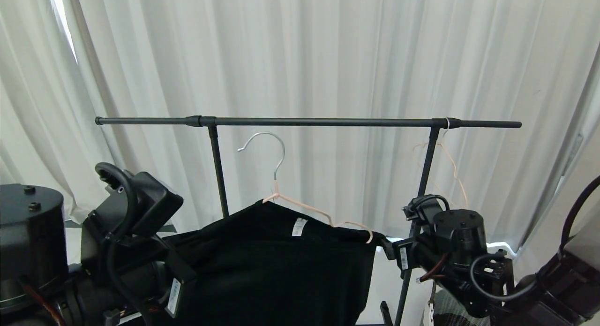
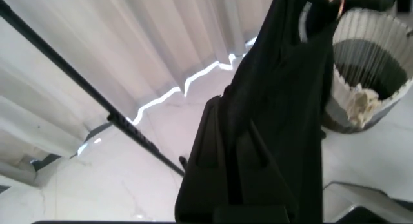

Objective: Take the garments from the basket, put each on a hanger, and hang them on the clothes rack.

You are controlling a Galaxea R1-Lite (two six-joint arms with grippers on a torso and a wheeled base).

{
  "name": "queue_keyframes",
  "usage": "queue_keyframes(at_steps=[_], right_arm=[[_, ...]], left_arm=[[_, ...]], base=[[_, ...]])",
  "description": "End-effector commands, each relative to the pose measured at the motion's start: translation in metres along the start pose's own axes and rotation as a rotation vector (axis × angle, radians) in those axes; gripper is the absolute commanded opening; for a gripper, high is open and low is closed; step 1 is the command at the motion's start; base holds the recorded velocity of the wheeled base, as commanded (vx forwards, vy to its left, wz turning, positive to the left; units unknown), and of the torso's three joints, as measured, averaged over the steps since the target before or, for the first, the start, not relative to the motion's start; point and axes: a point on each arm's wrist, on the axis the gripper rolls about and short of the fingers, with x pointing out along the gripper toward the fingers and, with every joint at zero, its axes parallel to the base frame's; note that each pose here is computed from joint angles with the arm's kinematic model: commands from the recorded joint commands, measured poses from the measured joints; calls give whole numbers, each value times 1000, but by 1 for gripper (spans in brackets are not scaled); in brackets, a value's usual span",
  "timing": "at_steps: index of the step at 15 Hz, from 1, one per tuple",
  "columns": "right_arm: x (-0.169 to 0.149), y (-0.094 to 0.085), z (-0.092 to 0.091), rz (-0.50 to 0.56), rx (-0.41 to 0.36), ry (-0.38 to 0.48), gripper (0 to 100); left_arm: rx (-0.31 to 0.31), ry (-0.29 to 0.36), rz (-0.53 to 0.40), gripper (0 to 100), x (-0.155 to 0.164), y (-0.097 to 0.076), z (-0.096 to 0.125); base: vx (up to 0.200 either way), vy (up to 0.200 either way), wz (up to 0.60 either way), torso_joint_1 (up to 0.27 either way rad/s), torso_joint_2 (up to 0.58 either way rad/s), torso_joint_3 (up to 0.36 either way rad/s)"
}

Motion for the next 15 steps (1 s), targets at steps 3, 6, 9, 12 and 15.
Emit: queue_keyframes(at_steps=[3,6,9,12,15], right_arm=[[-11,-11,22,21,28,-74,100],[-31,-16,45,94,-1,-159,100],[-58,-23,61,220,-36,-185,100],[-68,-37,66,298,-145,-160,100],[-65,-49,80,312,-194,-180,100]], left_arm=[[8,60,-10,0,0,-4,-18],[13,100,28,0,7,-3,-20],[12,80,38,0,13,-4,-18],[13,5,13,0,14,-11,-12],[13,-20,9,0,12,-15,-22]], base=[[0,0,0,0,0,0],[0,0,0,0,0,0],[0,0,0,0,0,0],[0,0,0,0,0,0],[0,0,0,0,0,0]])
